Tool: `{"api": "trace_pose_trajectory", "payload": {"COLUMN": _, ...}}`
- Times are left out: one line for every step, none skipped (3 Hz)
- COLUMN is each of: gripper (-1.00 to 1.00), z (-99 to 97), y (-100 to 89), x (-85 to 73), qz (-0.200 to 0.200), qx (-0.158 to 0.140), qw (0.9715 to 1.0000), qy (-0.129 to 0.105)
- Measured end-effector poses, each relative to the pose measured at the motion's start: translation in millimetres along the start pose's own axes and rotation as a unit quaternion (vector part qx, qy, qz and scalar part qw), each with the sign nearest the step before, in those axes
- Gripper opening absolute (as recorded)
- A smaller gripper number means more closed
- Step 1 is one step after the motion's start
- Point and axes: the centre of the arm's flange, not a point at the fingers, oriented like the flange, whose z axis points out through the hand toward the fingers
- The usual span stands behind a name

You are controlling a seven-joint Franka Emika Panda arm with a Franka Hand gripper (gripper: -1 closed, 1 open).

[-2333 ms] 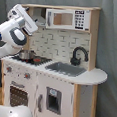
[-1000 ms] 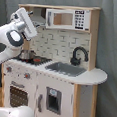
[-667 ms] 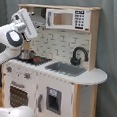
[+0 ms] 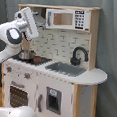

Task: Play with the kitchen

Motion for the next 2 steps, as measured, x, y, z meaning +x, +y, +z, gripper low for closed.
{"api": "trace_pose_trajectory", "payload": {"gripper": -1.00, "z": 1.7, "y": 0.6, "x": -0.1, "qz": 0.002, "qx": 0.000, "qw": 1.0000, "qy": -0.005}}
{"api": "trace_pose_trajectory", "payload": {"gripper": -1.00, "z": 16.9, "y": -1.8, "x": 0.7, "qz": 0.014, "qx": -0.002, "qw": 0.9992, "qy": -0.039}}
